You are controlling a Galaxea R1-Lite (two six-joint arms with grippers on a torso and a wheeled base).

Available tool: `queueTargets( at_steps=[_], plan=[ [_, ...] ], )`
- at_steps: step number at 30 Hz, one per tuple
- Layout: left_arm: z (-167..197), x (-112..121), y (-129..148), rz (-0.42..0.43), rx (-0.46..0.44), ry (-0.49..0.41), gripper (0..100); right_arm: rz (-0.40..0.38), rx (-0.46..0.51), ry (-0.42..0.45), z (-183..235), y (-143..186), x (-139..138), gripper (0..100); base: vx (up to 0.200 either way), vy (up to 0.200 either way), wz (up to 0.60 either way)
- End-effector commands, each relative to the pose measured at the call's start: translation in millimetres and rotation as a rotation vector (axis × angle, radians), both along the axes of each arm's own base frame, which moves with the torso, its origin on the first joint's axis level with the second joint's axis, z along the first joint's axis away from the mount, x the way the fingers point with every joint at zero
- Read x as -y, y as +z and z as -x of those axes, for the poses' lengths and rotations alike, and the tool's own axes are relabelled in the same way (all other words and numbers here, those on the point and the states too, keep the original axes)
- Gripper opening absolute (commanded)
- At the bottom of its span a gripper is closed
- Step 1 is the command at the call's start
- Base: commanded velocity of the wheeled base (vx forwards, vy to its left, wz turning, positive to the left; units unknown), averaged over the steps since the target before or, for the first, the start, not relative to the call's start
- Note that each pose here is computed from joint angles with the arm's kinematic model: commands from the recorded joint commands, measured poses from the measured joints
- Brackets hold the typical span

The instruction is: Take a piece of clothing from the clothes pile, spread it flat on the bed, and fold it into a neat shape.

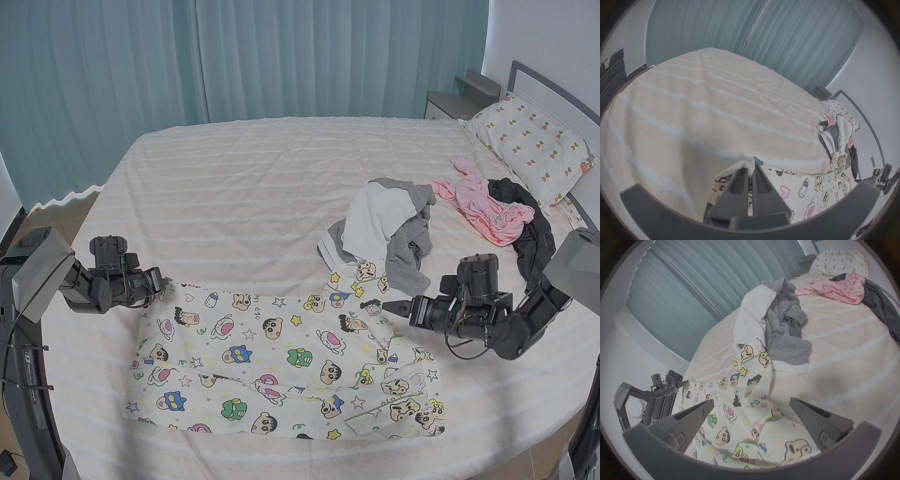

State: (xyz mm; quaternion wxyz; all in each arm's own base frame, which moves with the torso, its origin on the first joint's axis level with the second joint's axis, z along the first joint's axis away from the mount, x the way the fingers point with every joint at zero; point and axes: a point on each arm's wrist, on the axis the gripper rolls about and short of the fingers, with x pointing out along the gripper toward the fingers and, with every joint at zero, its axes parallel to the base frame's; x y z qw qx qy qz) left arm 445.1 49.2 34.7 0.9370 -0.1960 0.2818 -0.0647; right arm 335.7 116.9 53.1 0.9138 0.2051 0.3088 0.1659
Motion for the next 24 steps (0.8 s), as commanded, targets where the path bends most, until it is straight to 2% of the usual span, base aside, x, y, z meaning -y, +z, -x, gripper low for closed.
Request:
queueTargets(
  at_steps=[1,2,6,15,20,24],
  plan=[
    [-1.0,-1.2,-1.2,0.006,-0.003,0.020,0,0.022,-0.087,0.012,-38.5,-27.4,-9.8,100,0.000,0.000,0.00],
    [-0.7,-1.2,-1.6,0.005,-0.005,0.023,0,0.029,-0.126,0.011,-50.8,-31.7,-12.0,100,0.000,0.000,0.00],
    [0.6,-1.1,-1.9,0.006,-0.011,0.023,0,0.032,-0.162,0.012,-67.6,-34.9,-15.6,100,0.000,0.000,0.00],
    [2.2,-0.2,-1.9,0.006,-0.017,0.021,0,0.008,-0.181,0.035,-84.7,-42.6,-33.6,100,0.000,0.000,0.00],
    [5.2,0.2,-5.1,0.009,-0.032,0.020,0,-0.023,-0.184,0.048,-90.6,-49.8,-57.8,100,0.000,0.000,0.00],
    [6.8,1.8,-2.8,0.009,-0.030,0.017,0,-0.017,-0.197,0.047,-93.9,-53.2,-60.6,100,0.000,0.000,0.00]
  ],
)
